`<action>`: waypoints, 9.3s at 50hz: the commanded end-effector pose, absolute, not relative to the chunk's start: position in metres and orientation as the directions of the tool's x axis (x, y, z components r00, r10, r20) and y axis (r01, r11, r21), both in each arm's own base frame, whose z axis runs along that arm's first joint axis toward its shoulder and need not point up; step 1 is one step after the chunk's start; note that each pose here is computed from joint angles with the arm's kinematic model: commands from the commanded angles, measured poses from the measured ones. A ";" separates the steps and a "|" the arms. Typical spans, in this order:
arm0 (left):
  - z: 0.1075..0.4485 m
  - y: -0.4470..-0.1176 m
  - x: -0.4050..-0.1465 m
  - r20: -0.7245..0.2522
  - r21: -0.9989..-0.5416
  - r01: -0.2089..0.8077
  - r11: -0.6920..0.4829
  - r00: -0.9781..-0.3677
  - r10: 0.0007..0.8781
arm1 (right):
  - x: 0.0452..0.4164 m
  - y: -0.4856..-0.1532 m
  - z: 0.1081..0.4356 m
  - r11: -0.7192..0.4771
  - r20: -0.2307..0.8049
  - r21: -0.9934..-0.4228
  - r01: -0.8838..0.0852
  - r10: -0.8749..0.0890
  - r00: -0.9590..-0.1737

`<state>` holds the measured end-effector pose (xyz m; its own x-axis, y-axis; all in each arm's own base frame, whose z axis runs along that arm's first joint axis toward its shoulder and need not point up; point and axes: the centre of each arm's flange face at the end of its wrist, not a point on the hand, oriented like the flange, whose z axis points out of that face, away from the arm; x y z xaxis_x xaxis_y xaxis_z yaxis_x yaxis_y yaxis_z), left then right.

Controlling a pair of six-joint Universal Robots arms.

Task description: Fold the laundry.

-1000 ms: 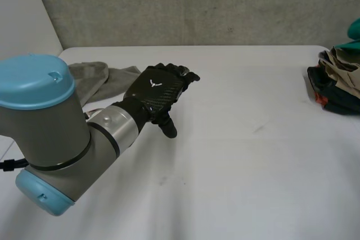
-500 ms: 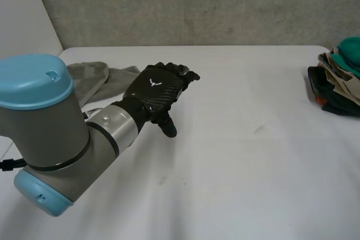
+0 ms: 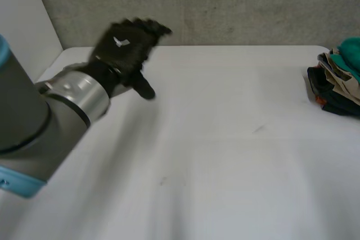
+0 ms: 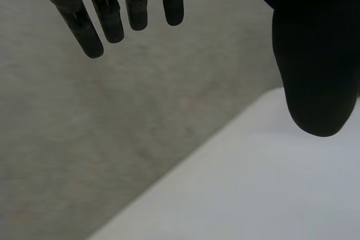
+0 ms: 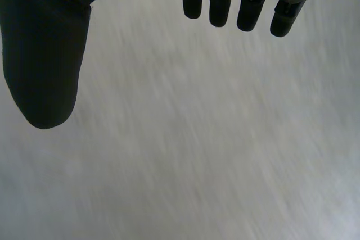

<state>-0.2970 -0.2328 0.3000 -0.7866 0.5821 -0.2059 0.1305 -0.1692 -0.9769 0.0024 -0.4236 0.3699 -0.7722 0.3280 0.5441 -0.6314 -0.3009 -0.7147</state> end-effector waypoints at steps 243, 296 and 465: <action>0.199 -0.248 -0.325 0.541 -0.827 -0.348 0.442 -0.709 0.453 | 0.262 -0.226 0.306 -0.170 0.316 -0.949 -0.267 -0.541 -0.779; 0.221 -0.257 -0.335 -0.606 -0.776 0.472 -0.419 -0.742 0.286 | 0.291 -0.347 0.235 -0.230 0.484 -0.873 -0.430 -0.518 -0.705; 0.268 -0.379 -0.283 -0.610 -0.774 0.551 -0.313 -0.781 0.133 | 0.250 -0.353 0.280 -0.299 0.679 -0.734 -0.609 -0.341 -0.651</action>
